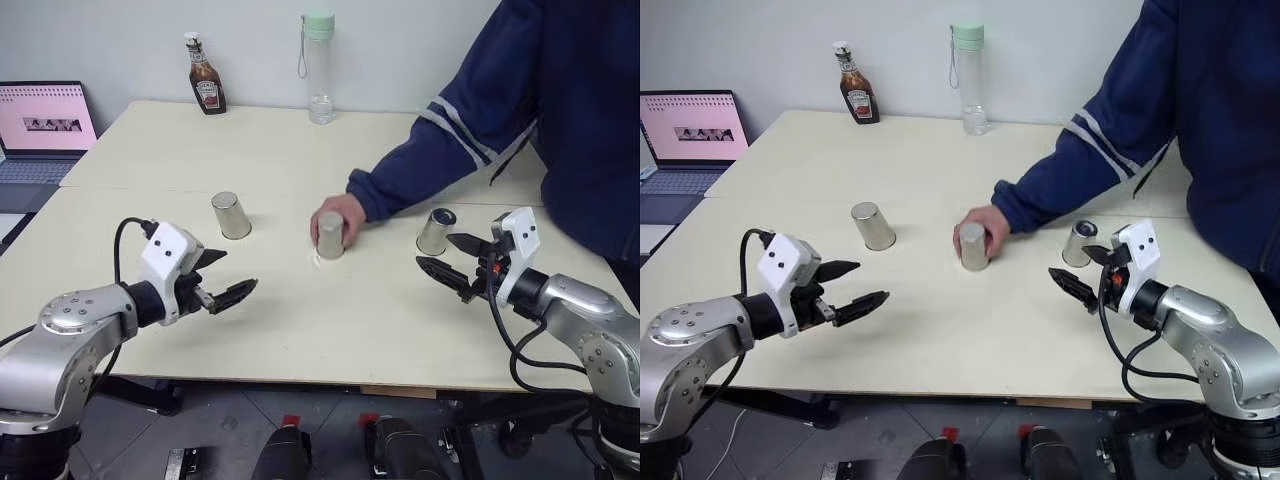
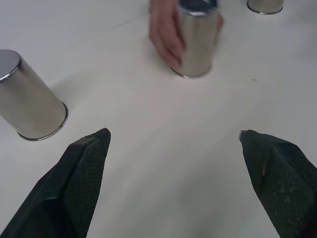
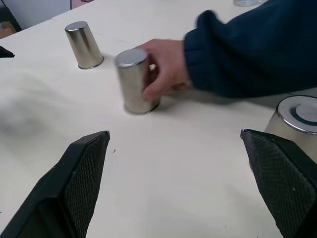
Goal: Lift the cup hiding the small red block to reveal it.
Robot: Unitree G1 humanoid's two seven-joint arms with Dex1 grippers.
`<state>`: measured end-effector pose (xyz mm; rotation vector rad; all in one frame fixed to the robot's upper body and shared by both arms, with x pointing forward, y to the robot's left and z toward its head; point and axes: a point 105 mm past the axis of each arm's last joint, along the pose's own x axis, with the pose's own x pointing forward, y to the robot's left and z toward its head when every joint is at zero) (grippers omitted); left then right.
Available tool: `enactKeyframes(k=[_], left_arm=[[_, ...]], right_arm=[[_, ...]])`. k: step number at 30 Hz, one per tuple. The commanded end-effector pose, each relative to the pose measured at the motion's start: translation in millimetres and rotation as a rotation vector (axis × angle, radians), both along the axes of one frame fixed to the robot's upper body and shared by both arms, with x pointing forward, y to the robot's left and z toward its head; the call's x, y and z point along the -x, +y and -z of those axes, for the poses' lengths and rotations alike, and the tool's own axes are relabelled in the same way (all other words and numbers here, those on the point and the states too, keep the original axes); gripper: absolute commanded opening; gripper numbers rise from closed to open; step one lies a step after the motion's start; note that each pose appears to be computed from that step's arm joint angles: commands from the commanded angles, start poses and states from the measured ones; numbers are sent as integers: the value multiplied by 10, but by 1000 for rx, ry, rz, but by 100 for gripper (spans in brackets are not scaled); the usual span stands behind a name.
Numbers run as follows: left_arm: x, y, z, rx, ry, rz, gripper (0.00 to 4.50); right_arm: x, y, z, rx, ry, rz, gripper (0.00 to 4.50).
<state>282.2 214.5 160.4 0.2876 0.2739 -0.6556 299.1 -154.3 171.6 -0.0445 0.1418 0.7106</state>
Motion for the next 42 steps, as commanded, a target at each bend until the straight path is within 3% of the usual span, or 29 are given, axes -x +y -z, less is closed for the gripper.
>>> enactKeyframes(k=[1, 42], left_arm=[[-14, -41, -150, 0, -65, 13, 442], [74, -14, -181, -5, -67, -6, 442]], right_arm=[[42, 26, -133, -6, -54, -14, 450], [38, 23, -138, -28, -48, -22, 450]])
